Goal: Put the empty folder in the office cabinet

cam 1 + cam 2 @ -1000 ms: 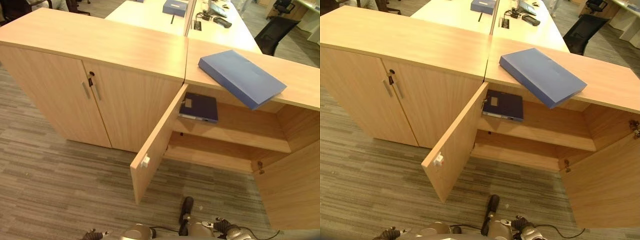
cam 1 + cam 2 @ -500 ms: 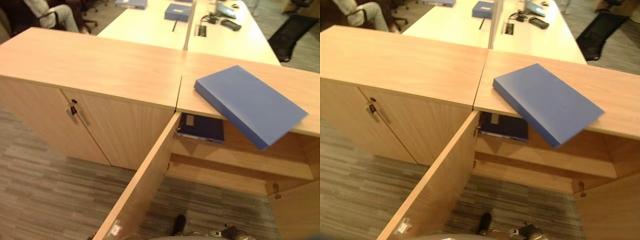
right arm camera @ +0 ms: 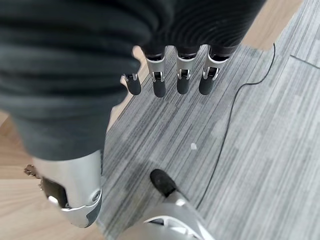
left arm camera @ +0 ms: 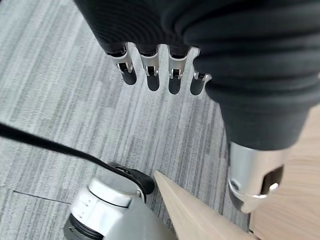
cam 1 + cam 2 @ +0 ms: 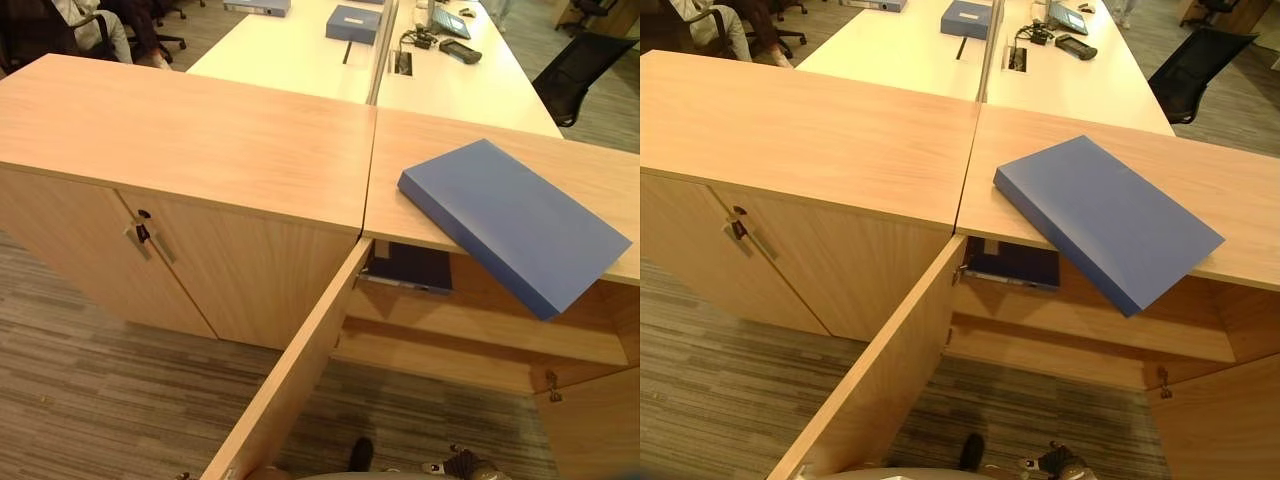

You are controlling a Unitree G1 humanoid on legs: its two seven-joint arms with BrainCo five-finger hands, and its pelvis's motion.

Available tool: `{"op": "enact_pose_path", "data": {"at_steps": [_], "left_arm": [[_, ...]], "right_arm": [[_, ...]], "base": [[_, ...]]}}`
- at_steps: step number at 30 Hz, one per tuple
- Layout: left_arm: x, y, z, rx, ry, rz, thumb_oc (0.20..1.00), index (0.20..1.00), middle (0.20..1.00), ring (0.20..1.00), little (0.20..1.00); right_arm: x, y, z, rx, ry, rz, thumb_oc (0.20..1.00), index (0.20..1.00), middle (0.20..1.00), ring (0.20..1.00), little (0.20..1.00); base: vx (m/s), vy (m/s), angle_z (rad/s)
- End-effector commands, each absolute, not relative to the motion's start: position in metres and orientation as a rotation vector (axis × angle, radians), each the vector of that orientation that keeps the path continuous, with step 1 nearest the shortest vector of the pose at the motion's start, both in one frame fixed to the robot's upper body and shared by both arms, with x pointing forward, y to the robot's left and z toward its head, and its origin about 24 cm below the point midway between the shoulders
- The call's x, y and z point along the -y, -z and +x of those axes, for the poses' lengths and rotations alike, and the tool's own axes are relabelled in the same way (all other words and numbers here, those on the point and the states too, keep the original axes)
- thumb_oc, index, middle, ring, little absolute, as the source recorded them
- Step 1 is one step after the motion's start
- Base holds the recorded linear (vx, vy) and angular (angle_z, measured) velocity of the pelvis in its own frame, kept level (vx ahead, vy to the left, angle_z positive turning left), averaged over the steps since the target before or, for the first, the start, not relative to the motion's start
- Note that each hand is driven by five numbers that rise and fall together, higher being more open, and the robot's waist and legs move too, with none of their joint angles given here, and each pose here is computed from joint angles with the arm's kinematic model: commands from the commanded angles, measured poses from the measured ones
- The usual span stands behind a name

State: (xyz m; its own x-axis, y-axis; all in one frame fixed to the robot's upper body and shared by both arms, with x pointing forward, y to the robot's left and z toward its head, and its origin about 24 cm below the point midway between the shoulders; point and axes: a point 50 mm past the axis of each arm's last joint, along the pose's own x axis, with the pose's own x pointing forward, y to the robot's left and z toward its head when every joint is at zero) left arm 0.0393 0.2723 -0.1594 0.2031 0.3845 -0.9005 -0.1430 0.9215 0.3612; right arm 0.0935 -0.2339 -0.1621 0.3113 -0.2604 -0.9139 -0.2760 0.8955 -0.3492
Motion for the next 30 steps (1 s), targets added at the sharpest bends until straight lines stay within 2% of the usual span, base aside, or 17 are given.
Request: {"op": "enact_pose_path", "data": {"at_steps": [1, 13, 24, 30], "left_arm": [[-0.277, 0.157, 0.044, -1.302, -0.417, 0.202, 1.0, 1.0, 1.0, 1.0, 1.0], [-0.277, 0.157, 0.051, -1.279, -0.419, 0.199, 1.0, 1.0, 1.0, 1.0, 1.0], [-0.276, 0.155, 0.064, -1.251, -0.385, 0.215, 1.0, 1.0, 1.0, 1.0, 1.0], [-0.282, 0.157, 0.032, -1.345, -0.454, 0.184, 1.0, 1.0, 1.0, 1.0, 1.0]], "right_arm": [[0.233, 0.16, 0.103, -1.251, -0.023, -0.502, 1.0, 1.0, 1.0, 1.0, 1.0], [0.236, 0.158, 0.11, -1.235, -0.004, -0.501, 1.0, 1.0, 1.0, 1.0, 1.0], [0.242, 0.152, 0.125, -1.197, 0.045, -0.477, 1.0, 1.0, 1.0, 1.0, 1.0], [0.245, 0.157, 0.105, -1.258, 0.041, -0.476, 1.0, 1.0, 1.0, 1.0, 1.0]], "base": [[0.0, 0.0, 0.0], [-0.03, 0.022, 0.01], [-0.26, 0.148, -0.14], [-0.16, -0.023, -0.21]]}}
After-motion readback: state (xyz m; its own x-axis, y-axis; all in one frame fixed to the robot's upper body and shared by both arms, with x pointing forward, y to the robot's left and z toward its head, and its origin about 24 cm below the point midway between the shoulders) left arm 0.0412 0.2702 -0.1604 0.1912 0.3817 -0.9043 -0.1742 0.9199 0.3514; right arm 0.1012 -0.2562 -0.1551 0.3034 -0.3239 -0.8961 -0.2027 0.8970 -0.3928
